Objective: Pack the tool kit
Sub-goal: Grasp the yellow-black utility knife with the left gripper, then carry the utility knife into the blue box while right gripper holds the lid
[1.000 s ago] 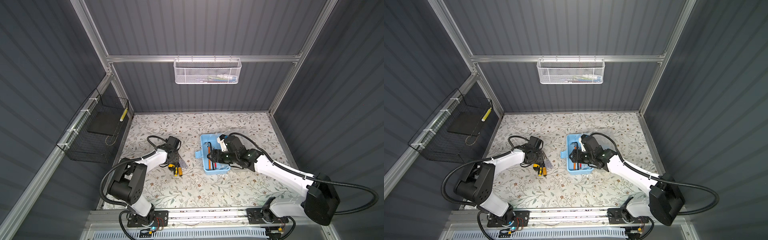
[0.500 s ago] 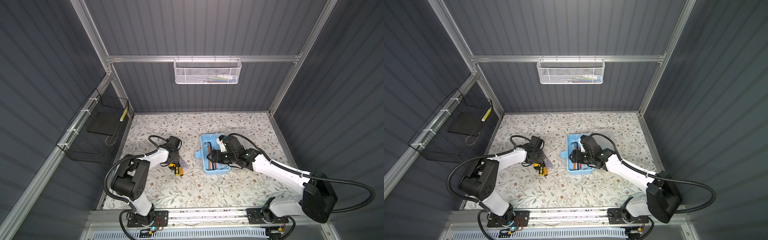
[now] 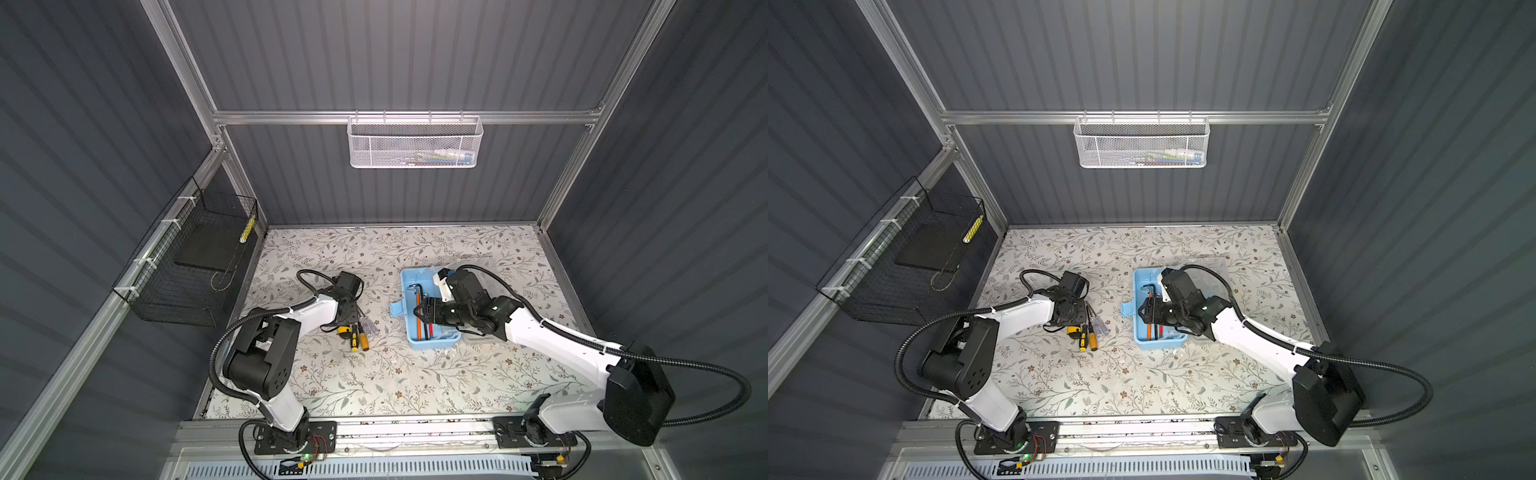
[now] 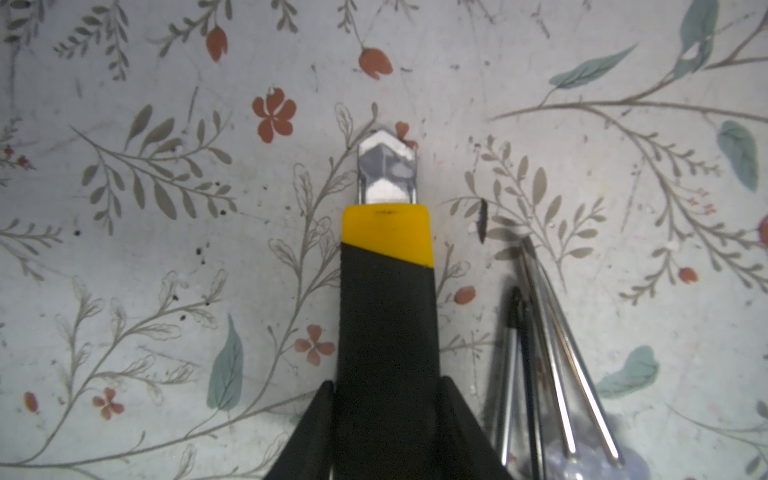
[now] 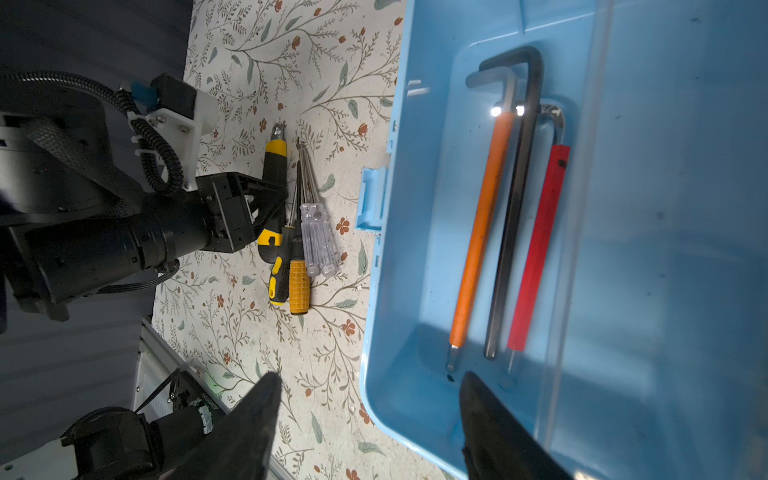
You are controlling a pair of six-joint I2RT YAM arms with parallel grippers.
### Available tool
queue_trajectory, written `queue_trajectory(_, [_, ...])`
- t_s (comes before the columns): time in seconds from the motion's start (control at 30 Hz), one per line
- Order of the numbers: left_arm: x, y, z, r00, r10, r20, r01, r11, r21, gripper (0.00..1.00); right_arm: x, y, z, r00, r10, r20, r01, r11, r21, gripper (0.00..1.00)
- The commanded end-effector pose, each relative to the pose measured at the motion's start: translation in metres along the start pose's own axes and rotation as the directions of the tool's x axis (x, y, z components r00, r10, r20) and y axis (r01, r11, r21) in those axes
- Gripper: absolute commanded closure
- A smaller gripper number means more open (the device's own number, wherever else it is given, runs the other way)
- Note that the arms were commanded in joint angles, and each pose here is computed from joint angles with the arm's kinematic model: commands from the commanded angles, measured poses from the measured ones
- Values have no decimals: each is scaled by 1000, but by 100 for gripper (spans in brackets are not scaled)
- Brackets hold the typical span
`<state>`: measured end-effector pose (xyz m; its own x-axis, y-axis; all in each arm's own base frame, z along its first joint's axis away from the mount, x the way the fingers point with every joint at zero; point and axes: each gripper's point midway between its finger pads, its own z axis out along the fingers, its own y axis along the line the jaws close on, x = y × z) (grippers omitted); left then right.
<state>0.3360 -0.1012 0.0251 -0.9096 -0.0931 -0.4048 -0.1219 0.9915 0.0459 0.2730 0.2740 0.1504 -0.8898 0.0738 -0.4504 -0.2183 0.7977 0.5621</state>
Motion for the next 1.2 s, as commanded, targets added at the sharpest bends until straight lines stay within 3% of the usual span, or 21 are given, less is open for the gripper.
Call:
queue_trajectory(0.0, [-10,7,-17,1000,4,24,-3,1000,-19,82,-6,5,-2,1000,-2,15,2,1000,-17,32])
queue_trajectory(0.23, [-30,1,-65,995,-40,92,34,997,69,86,-11,9,-9,999,-2,40,3,1000,-31,32])
queue_trajectory(0.4, [-45,-28,-106,979,-157,127,116,953,282,89,-19,9,-23,997,10,78,-7,999,-43,32])
queue_trajectory(0.5, [-48,-59,-130,971,-185,154,115,919,377,89,-29,2,-40,990,25,137,-22,999,-27,32])
queue_trajectory(0.6, [-45,-108,-157,973,-148,178,51,887,458,89,-38,-11,-60,978,28,205,-32,999,12,32])
queue_trajectory(0.8, [-42,-196,-199,972,-124,198,-34,765,644,90,-50,-35,-109,941,32,338,-56,997,61,32])
queue_trajectory(0.93, [-39,-240,-210,977,-79,200,-86,712,697,90,-53,-43,-130,921,32,387,-63,996,67,32])
queue_trajectory(1.07, [-35,-272,-210,982,-49,181,-100,678,729,90,-43,-53,-134,928,35,370,-75,993,95,32])
queue_trajectory(1.17, [-27,-291,-199,988,-32,149,-89,672,735,88,-40,-57,-135,924,42,379,-82,993,89,32])
